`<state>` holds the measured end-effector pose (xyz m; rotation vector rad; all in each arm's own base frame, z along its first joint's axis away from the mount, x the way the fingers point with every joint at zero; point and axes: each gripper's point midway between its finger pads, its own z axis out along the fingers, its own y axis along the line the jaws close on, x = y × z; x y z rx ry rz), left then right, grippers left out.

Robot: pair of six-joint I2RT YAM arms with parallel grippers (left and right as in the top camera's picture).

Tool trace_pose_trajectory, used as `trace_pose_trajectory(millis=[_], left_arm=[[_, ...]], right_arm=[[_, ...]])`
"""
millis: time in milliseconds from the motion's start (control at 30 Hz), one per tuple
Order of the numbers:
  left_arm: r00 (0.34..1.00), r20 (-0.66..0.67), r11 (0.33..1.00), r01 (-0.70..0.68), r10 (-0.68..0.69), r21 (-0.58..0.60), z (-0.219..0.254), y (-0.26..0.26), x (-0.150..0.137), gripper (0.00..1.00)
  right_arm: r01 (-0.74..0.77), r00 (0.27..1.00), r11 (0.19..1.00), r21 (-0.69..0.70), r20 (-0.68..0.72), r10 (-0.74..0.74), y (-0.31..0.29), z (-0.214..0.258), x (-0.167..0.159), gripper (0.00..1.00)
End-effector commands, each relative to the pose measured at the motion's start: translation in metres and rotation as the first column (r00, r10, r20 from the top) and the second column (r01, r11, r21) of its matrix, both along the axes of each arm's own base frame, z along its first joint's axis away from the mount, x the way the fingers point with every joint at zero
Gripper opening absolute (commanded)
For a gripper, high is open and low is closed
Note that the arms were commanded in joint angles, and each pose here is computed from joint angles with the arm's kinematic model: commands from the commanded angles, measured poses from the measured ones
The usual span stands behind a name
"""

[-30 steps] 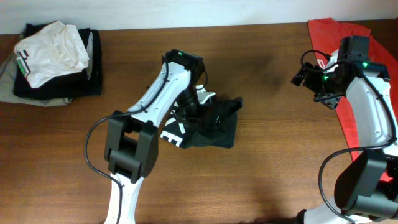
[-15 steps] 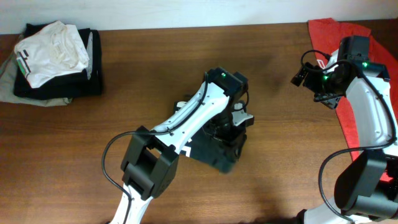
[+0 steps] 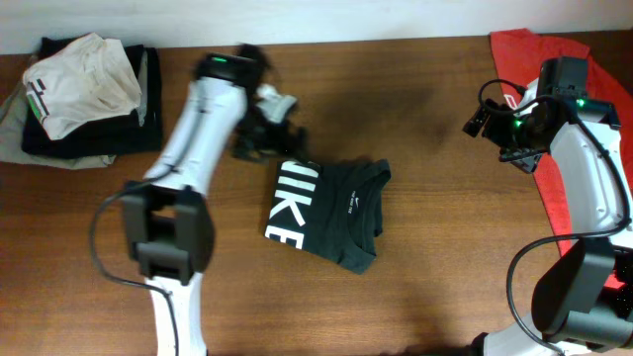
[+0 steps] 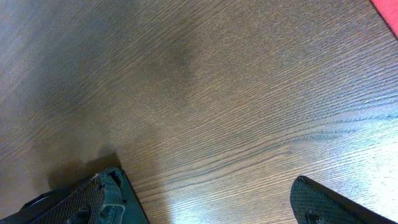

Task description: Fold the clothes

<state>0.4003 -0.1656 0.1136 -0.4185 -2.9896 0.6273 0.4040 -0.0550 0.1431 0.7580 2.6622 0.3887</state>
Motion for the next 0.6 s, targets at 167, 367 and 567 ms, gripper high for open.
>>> trace_pose_trajectory(millis=[167,367,567], left_arm=[[0.994,-0.054,0.956,-0.110,0.099,-0.271,-0.022,0.056,0.002,0.99],[0.991,-0.099,0.913,-0.117,0.084,-0.391,-0.072,0.038,-0.023,0.99],[0.993,-0.103,0.904,-0.098,0.060,-0.415,-0.100,0.007,-0.038,0.99]], right_arm=[[0.000,1.000,1.000,-0.009,-0.001,0.000,-0.002,0.000,0.001,0.99],[0.000,1.000,1.000,-0.009,-0.001,0.000,-0.002,0.000,0.001,0.99],[0.000,1.000,1.000,-0.009,-0.001,0.000,-0.002,0.000,0.001,0.99]])
